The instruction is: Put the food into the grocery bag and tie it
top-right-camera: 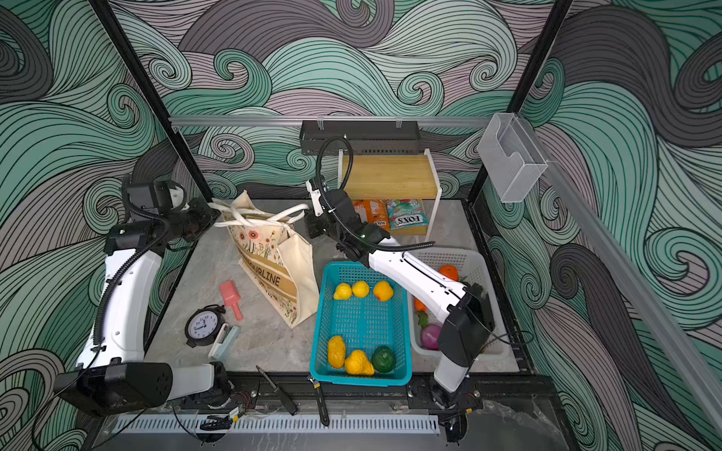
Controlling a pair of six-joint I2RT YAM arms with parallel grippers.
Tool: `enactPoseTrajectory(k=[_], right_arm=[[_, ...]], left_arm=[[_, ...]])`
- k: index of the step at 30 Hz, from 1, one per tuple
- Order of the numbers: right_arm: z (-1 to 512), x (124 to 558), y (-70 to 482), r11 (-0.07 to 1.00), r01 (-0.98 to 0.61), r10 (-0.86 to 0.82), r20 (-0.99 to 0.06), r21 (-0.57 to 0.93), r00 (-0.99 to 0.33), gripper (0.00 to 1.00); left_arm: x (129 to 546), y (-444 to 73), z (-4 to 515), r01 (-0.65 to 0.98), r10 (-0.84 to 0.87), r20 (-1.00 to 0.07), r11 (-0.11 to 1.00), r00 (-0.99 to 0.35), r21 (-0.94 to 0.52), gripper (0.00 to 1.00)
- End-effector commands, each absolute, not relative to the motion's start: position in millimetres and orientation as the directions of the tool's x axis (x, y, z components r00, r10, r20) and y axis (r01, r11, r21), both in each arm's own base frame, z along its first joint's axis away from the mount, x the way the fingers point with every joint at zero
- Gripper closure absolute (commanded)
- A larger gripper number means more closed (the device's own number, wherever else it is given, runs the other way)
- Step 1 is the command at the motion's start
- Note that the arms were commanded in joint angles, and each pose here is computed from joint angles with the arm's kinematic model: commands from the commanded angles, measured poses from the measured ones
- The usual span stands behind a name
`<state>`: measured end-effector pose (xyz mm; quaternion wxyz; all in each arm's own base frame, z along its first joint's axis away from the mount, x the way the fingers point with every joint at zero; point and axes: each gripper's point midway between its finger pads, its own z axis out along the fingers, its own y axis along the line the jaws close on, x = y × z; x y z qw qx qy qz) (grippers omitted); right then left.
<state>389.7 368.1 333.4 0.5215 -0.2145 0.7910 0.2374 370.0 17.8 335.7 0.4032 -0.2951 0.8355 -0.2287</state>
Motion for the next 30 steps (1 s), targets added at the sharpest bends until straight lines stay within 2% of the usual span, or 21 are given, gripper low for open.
enactPoseTrajectory(k=[1,6,11,14,16,18,30], right_arm=[[349.3,438.4,295.3,0.941,-0.338,-0.087,-0.95,0.021,-0.301,1.0],[356.4,441.3,272.5,0.958,-0.285,-0.053,-0.959,0.03,-0.278,1.0],[358.5,426.3,260.1,0.939,-0.296,0.086,-0.954,0.173,-0.287,1.0],[340.6,423.2,247.3,0.919,-0.275,0.182,-0.924,0.281,-0.335,1.0],[326.9,422.9,238.3,0.86,-0.278,0.307,-0.869,0.428,-0.389,1.0],[319.8,422.9,227.1,0.818,-0.265,0.39,-0.831,0.51,-0.396,1.0],[334.3,430.5,251.6,0.693,-0.356,0.471,-0.768,0.627,-0.434,1.0]], left_arm=[[369.7,55.2,360.3,-0.345,-0.71,-0.621,0.704,-0.332,-0.621,1.0],[370.3,95.1,359.9,-0.434,-0.754,-0.601,0.649,-0.264,-0.624,1.0],[374.6,121.2,348.8,-0.479,-0.783,-0.591,0.601,-0.193,-0.639,1.0],[383.2,120.1,344.0,-0.463,-0.787,-0.581,0.602,-0.207,-0.65,1.0],[387.5,117.8,342.8,-0.449,-0.798,-0.564,0.593,-0.213,-0.668,1.0],[389.0,118.5,342.4,-0.444,-0.8,-0.564,0.588,-0.202,-0.676,1.0],[399.9,104.1,333.0,-0.383,-0.836,-0.496,0.549,-0.235,-0.743,1.0]])
